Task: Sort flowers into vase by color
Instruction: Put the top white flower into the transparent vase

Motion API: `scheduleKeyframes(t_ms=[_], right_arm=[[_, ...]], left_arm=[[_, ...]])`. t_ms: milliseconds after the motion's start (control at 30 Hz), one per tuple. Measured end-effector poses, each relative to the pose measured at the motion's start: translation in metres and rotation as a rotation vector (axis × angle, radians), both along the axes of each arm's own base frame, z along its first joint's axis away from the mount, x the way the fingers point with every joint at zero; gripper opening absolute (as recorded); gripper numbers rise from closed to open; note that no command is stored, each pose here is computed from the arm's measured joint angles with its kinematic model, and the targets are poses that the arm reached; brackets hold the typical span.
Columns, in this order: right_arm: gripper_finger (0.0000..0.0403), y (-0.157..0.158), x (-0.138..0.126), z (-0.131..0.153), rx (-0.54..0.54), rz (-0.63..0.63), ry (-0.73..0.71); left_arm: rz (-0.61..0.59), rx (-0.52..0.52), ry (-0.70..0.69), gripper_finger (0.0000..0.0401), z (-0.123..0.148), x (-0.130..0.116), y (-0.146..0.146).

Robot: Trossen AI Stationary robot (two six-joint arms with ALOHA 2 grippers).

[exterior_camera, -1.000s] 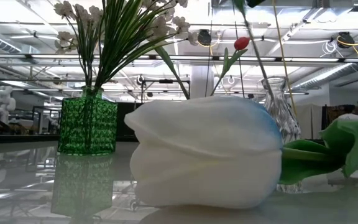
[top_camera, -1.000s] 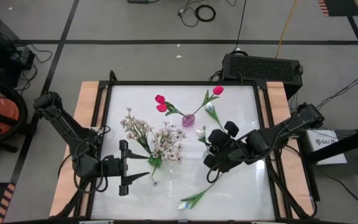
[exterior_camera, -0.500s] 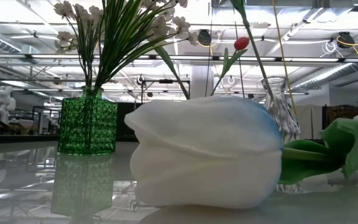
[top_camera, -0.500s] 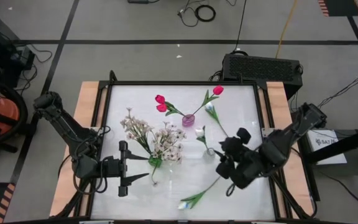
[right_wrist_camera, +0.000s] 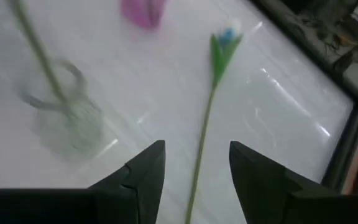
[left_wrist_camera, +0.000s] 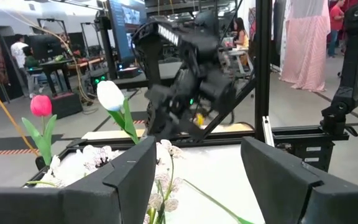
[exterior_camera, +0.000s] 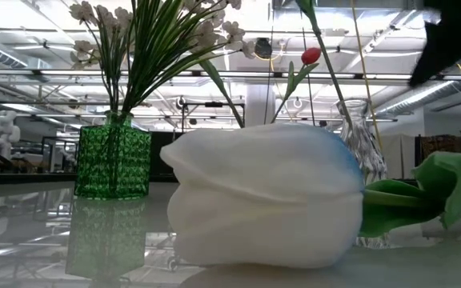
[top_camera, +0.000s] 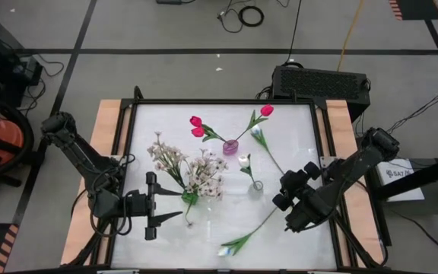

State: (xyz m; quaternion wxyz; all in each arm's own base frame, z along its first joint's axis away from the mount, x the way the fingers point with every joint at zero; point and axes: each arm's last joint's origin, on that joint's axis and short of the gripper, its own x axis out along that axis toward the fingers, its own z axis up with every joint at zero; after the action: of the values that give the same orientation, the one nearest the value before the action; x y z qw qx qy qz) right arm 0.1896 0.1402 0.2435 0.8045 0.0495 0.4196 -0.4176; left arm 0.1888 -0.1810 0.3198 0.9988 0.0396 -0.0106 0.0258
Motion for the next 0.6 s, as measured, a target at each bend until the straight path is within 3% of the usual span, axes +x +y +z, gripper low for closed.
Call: scheduleKeyframes(t_ms=[333, 600], right_arm=[[0.0171, -0.031, -0.022, -0.078, 0.123, 0.016, -0.114], [0.0171, -0.063, -0.033, -0.108, 0.207, 0.054, -0.223]], left_arm=[[0.012, -0.002, -0.001, 0.0242, 0.000, 0.002, 0.002], [0.011, 0.002, 0.000, 0.0242, 0.000, 0.004, 0.004]])
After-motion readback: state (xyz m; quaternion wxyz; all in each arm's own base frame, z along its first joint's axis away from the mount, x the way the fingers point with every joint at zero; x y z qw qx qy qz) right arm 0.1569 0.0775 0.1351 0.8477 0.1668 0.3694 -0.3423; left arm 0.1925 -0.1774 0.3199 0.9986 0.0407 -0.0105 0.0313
